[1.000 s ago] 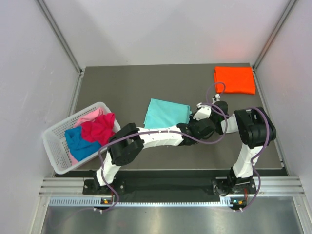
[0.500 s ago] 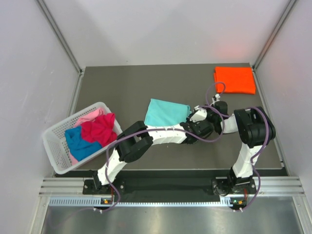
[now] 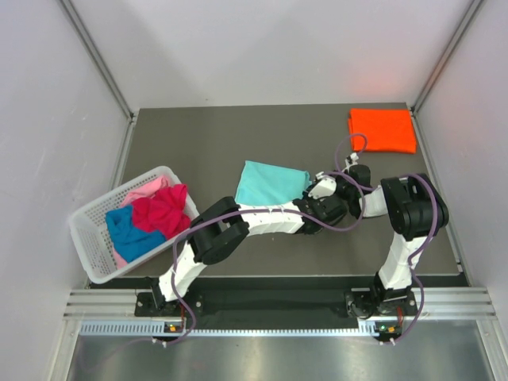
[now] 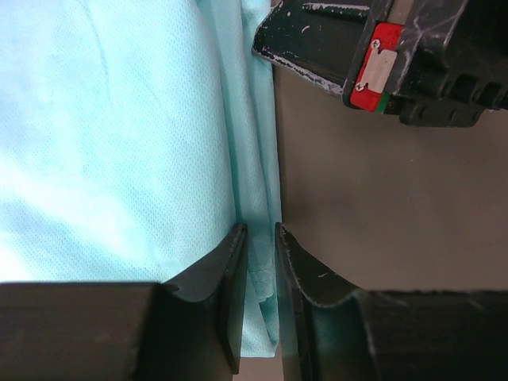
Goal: Fold and stack the t-shirts
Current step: Fold the tshirt
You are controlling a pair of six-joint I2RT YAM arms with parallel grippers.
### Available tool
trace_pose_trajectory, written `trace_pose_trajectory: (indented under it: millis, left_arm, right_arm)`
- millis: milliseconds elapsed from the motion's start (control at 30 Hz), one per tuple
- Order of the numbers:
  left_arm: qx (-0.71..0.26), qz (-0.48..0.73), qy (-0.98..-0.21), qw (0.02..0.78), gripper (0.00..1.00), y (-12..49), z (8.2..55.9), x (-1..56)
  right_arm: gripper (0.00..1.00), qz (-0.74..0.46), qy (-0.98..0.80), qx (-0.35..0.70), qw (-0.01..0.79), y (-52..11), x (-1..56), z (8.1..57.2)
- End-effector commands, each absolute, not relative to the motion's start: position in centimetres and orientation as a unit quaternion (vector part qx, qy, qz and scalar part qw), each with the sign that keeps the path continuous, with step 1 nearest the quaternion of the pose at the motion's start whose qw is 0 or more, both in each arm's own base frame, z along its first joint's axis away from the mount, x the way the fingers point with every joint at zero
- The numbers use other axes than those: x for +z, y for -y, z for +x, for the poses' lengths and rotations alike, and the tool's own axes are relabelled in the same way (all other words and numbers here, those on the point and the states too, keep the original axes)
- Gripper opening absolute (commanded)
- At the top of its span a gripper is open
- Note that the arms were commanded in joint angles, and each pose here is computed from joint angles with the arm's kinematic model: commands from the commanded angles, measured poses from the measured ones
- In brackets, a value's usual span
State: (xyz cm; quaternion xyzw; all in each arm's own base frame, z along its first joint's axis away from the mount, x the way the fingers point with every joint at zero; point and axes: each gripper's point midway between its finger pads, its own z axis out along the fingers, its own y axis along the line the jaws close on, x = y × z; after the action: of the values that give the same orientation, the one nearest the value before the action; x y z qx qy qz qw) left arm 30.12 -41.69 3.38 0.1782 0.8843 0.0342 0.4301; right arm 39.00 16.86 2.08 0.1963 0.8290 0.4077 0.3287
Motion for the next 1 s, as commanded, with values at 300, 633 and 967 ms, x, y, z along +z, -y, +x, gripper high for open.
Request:
trace_pose_trajectory:
  millis: [300, 633, 967]
  left_arm:
    - [0.042, 0.164, -0.888, 0.428, 0.23, 41.1, 31.0, 2.6]
    - [0.022, 0.18, -0.893, 0.412, 0.0, 41.5, 30.3, 2.0]
    - [-0.003, 0.187, -0.896, 0.403, 0.0, 41.2, 28.1, 3.2]
  right_arm:
    - [0.0, 0.193, -0.838, 0.391, 0.329, -16.4, 0.7, 38.8]
    - [0.0, 0.195, -0.836, 0.39, 0.332, -16.4, 0.9, 38.9]
    - [0.0, 0.191, -0.839, 0.379, 0.342, -16.2, 1.7, 40.4]
